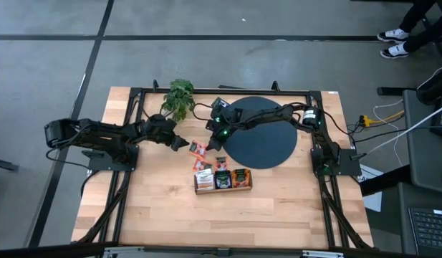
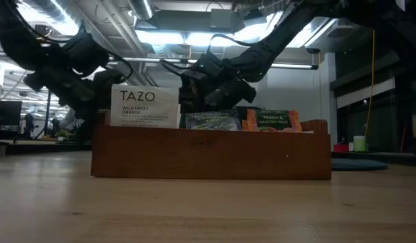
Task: Pick & Place Tea
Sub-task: Put the top orange tea bag into the right section of the wooden organizer
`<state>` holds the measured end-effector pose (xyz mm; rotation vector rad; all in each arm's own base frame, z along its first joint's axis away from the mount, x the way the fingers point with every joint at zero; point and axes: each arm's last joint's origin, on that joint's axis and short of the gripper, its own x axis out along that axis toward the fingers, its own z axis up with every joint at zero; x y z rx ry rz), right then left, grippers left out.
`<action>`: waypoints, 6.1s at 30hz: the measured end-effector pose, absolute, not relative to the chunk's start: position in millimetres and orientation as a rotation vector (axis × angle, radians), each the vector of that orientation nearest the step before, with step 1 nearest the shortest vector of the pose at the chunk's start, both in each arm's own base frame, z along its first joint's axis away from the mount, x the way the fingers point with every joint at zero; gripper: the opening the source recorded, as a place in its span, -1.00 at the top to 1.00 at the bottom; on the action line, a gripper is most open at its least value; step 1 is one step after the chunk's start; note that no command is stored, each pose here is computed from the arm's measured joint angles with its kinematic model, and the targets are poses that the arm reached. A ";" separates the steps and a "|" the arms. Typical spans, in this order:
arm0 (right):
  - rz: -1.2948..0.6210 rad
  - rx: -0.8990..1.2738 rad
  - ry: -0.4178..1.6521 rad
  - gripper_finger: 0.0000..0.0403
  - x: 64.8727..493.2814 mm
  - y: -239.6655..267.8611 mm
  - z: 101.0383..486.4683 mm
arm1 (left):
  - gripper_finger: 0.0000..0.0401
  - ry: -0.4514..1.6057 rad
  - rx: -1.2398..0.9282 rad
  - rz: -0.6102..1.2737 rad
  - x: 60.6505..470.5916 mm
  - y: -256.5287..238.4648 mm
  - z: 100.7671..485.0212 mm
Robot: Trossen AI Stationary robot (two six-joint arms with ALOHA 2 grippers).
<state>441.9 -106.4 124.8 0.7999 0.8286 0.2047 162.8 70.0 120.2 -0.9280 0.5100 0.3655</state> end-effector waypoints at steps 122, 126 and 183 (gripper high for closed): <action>-1.149 0.429 1.175 0.77 177.4 -58.9 282.6 | 0.99 1.109 -0.382 -0.104 456.6 -37.0 229.3; -1.149 0.424 1.177 0.77 177.5 -59.0 281.4 | 0.99 1.102 -0.359 -0.080 457.5 -38.9 229.1; -1.055 0.318 1.130 0.77 187.6 -62.2 283.5 | 0.69 1.114 -0.314 -0.155 466.8 -36.8 207.4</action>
